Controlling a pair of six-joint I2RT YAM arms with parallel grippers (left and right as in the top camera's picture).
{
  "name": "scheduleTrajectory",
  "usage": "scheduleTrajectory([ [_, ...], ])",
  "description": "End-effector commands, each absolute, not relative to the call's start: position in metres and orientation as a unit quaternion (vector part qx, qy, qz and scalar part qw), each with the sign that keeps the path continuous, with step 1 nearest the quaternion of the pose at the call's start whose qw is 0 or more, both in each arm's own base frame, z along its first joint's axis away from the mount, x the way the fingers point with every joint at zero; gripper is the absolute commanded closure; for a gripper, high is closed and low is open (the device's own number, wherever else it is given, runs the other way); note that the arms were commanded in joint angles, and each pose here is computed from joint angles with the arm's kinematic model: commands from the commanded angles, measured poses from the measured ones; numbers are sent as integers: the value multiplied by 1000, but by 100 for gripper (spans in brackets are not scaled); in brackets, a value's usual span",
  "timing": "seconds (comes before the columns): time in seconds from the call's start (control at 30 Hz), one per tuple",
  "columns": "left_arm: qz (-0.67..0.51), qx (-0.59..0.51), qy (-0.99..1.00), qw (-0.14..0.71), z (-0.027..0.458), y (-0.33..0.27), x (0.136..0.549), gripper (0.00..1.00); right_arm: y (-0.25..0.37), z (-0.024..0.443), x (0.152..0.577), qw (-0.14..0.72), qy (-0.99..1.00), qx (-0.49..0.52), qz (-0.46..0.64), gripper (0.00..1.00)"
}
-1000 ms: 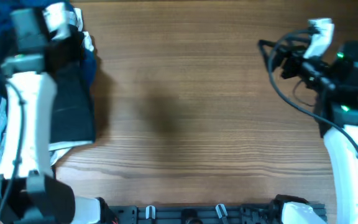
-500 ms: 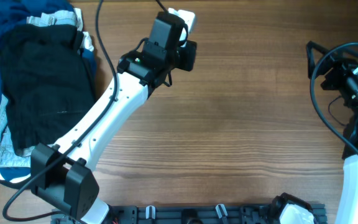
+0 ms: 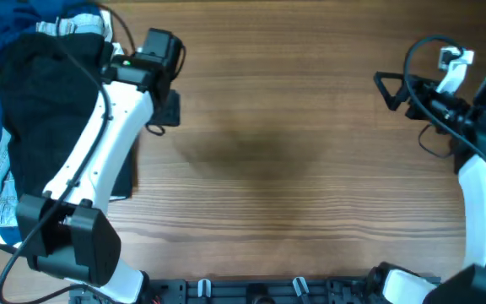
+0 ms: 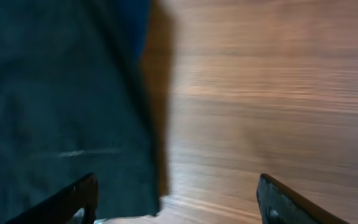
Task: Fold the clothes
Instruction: 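Drag the black shorts right onto the open table with the left gripper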
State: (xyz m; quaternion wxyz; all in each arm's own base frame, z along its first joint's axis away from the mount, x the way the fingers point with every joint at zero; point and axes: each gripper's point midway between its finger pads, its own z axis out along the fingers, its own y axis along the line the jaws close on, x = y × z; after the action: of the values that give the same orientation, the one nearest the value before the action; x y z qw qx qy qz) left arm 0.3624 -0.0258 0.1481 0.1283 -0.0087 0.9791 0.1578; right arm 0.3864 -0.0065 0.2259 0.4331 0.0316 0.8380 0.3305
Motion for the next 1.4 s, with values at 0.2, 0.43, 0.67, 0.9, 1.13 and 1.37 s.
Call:
scheduleTrajectory([
  [0.2, 231, 21, 972, 28, 92, 28, 356, 20, 9, 225, 390, 431, 826, -24, 362, 0],
  [0.43, 304, -11, 953, -4, 50, 49, 363, 20, 10, 225, 390, 434, 827, -33, 357, 0],
  [0.67, 319, -44, 947, 15, 48, 63, 371, 23, 10, 224, 389, 432, 827, -32, 357, 0],
  [0.9, 323, -34, 946, -13, 24, 63, 368, 28, 10, 223, 388, 429, 828, -31, 358, 0],
  [1.13, 329, -22, 943, -53, 23, 65, 351, 64, 10, 223, 388, 429, 829, -30, 358, 0],
  [1.37, 340, -57, 936, -76, 42, 64, 336, 96, 10, 223, 389, 430, 828, -31, 358, 0],
])
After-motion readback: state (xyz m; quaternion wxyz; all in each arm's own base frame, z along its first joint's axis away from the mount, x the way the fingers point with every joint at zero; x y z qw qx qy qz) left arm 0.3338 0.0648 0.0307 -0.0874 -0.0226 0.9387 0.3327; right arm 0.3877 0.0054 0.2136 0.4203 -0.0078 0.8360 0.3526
